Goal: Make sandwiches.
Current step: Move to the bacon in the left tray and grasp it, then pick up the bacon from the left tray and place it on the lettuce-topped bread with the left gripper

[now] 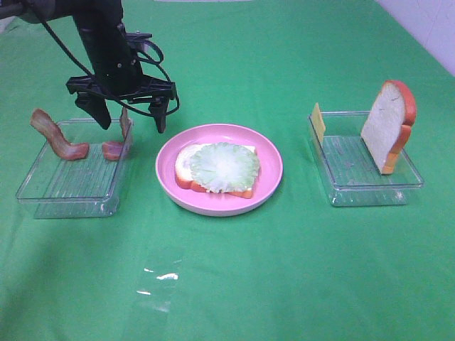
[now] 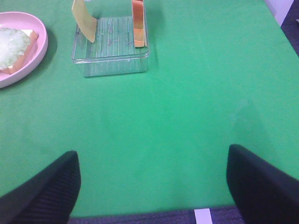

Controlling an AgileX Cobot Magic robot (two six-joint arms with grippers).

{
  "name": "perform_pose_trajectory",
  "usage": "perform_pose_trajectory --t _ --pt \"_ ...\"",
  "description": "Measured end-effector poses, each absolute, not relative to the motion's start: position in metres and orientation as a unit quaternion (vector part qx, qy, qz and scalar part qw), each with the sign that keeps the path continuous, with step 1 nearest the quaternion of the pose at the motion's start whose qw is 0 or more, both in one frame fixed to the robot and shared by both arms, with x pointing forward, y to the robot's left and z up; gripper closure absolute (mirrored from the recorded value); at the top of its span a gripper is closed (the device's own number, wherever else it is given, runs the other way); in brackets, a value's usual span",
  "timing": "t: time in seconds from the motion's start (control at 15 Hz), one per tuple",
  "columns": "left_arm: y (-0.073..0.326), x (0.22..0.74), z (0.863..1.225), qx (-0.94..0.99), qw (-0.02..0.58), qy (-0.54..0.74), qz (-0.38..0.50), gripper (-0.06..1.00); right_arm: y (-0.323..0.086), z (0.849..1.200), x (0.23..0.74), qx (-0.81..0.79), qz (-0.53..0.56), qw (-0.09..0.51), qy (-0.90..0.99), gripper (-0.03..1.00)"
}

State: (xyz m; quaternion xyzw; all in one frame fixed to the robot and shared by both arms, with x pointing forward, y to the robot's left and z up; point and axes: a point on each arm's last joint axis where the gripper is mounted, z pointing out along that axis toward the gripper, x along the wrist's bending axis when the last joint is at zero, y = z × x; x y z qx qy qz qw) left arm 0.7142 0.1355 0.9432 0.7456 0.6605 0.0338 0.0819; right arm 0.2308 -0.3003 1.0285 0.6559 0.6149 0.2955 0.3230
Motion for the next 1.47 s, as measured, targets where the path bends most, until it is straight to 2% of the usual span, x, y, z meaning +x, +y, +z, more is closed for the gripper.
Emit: perform_pose_trajectory --t 0.2,0.53,0.6,0.73,0.8,0.87,0.93,1.0,1.2,1.47 --pt "0.136 0.715 0.943 0.738 0.081 0.669 0.038 0.27 -0.300 1.028 0.231 0.656 0.296 0.323 0.615 0.15" --pt "0.136 0.715 0.943 0.737 0.081 0.670 0.038 0.28 -0.300 1.028 0.231 0.656 0.296 0.323 0.615 0.15" --pt "0.136 0.715 0.943 0.732 0.081 0.675 0.037 0.32 -0.300 1.028 0.231 0.656 0.296 0.323 0.615 0.15" --pt "0.137 0.715 0.943 0.727 0.081 0.681 0.039 0.48 -0.300 1.028 0.231 0.656 0.296 0.323 0.615 0.15" --pt "0.137 0.715 0.943 0.726 0.079 0.682 0.042 0.62 -0.300 1.028 0.231 0.656 0.296 0.323 0.615 0.15" --pt "0.137 0.715 0.943 0.725 0.079 0.682 0.042 0.69 -0.300 1.028 0.231 0.656 0.296 0.323 0.615 0.15" --pt "0.138 0.715 0.943 0.726 0.077 0.682 0.046 0.84 -0.300 1.028 0.231 0.656 0.296 0.323 0.615 0.15" --pt "0.138 0.715 0.943 0.726 0.076 0.682 0.048 0.92 -0.300 1.028 0.231 0.656 0.296 0.323 0.615 0.15" --pt "0.139 0.716 0.943 0.726 0.076 0.681 0.050 0.94 -0.300 1.028 0.231 0.656 0.296 0.323 0.615 0.15" --pt "0.140 0.713 0.968 0.724 0.097 0.680 0.061 0.94 -0.300 1.028 0.231 0.656 0.296 0.323 0.615 0.15"
